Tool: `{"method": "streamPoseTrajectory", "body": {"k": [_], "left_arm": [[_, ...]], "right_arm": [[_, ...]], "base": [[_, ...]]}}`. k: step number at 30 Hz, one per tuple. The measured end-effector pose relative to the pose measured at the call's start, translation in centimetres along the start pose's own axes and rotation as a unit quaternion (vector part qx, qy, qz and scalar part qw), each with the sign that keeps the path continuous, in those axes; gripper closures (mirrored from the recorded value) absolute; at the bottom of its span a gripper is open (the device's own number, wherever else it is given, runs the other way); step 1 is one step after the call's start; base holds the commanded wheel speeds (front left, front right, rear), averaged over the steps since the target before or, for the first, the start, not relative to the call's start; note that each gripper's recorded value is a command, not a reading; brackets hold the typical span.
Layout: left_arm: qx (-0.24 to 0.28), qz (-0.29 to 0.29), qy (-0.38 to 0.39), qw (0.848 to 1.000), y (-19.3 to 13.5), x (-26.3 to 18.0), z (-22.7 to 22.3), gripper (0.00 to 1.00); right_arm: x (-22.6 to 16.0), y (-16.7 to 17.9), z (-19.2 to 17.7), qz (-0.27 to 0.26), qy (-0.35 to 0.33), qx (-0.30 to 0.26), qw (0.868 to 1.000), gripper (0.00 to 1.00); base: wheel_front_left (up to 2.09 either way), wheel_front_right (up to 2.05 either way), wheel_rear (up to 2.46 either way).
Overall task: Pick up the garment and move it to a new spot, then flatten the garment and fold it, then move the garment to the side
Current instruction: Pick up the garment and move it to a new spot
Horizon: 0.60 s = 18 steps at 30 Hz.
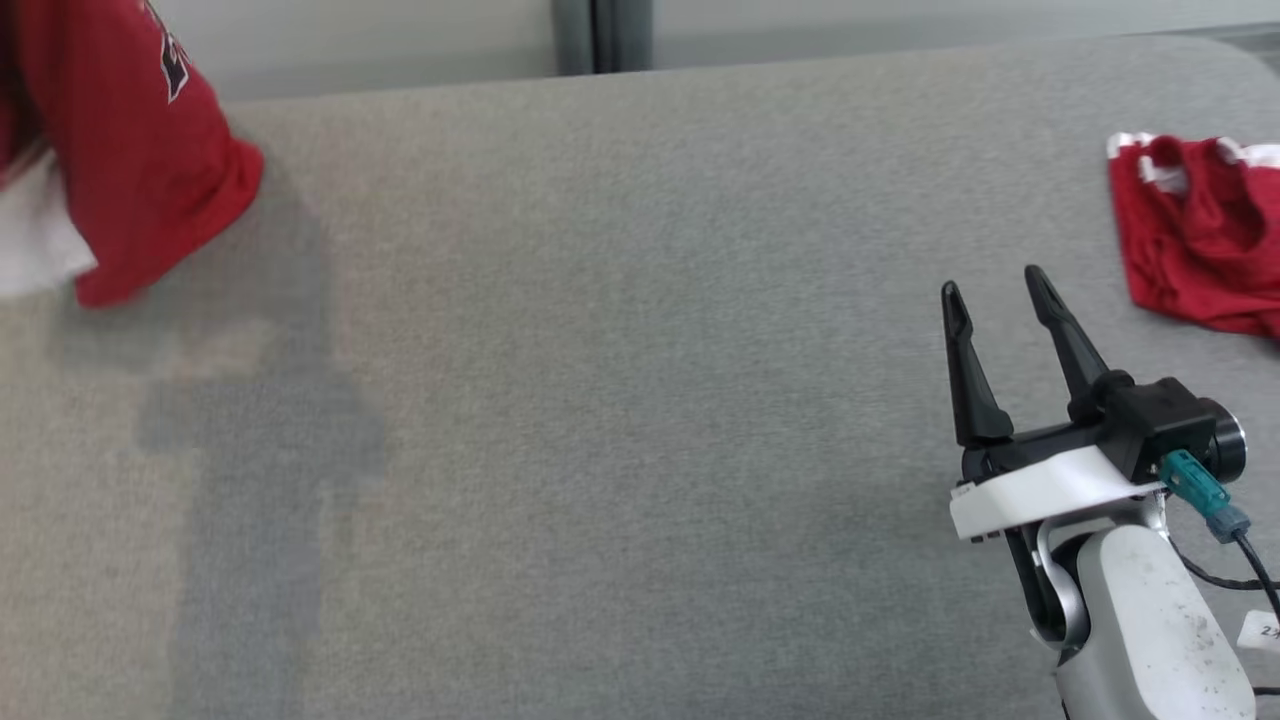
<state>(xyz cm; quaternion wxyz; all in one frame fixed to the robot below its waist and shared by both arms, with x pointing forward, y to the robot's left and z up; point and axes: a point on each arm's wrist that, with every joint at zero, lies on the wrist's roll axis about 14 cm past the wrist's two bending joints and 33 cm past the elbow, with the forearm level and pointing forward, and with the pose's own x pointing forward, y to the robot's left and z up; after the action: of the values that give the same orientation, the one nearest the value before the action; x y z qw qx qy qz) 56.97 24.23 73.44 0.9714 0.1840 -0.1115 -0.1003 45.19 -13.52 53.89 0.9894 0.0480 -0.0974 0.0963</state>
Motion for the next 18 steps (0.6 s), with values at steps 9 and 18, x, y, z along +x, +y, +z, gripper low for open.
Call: {"method": "streamPoseTrajectory", "body": {"k": [9, 18], "left_arm": [[-0.026, -0.114, -0.166, 0.979, -10.4, 2.9, 14.3, 1.00], [-0.092, -0.161, -0.203, 0.961, -14.7, 2.2, 16.1, 1.00]], "right_arm": [[-3.0, -2.6, 4.0, -0.043, -0.039, 0.002, 0.998, 0.00], [-5.1, -5.3, 5.8, -0.086, -0.056, -0.016, 0.995, 0.00]], "base": [[0.00, 0.00, 0.00], [0.00, 0.00, 0.00]]}}
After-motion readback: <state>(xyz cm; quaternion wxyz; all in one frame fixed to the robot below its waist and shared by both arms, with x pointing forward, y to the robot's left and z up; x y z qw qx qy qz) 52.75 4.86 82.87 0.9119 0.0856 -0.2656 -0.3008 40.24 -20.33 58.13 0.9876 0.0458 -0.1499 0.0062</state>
